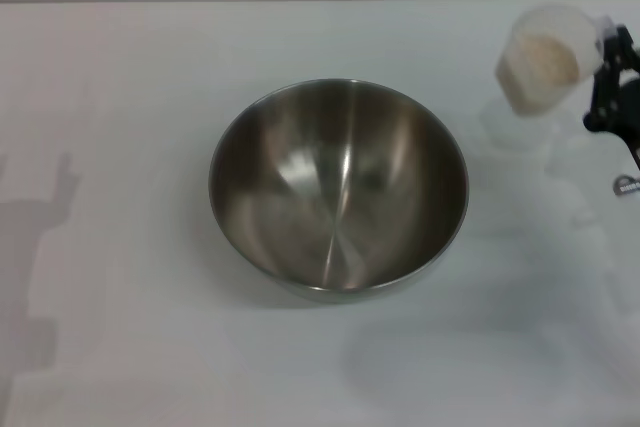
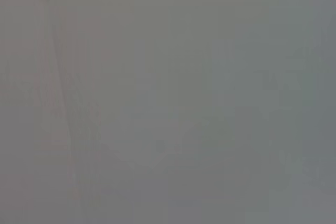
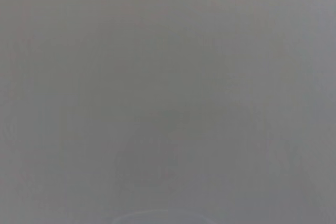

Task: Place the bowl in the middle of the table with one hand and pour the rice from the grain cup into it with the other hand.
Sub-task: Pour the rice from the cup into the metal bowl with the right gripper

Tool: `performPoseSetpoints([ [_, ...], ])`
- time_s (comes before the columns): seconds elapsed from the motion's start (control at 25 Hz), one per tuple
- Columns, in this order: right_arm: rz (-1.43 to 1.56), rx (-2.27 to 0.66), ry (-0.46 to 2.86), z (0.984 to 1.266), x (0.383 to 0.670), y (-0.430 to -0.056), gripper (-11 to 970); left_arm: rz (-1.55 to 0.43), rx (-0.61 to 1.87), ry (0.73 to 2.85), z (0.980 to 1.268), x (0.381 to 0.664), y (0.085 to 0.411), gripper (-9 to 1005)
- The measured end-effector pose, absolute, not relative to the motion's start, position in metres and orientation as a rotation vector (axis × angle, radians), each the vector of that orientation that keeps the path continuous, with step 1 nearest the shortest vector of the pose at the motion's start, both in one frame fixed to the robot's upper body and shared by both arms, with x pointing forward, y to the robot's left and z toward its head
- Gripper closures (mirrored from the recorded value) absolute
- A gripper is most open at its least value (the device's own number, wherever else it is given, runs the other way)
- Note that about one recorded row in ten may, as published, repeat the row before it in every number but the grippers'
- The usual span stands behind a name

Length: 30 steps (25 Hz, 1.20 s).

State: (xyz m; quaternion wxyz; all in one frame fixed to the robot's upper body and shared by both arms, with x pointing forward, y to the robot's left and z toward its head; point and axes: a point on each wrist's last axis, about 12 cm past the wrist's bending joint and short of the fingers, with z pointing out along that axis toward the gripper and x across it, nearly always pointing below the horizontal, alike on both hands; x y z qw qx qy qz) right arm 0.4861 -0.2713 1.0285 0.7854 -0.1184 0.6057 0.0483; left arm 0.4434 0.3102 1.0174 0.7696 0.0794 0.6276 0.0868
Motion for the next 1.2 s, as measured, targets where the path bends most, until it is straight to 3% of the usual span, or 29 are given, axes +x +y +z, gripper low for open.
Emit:
performPoseSetpoints([
  [0.4,0.075,-0.455,1.128,1.052,0.508,-0.226,950,0.195,0.167,1.37,1.016,0.439,0.312,189],
  [0.6,-0.134,-0.709,0.975,1.053,0.495,-0.195,950,0.195,0.167,1.372,1.015,0.439,0.312,189],
  [1.2,-0.594,-1.044,0.697,1.047,0.469,-0.165,951,0.191,0.171,1.385,1.015,0.442,0.311,189],
])
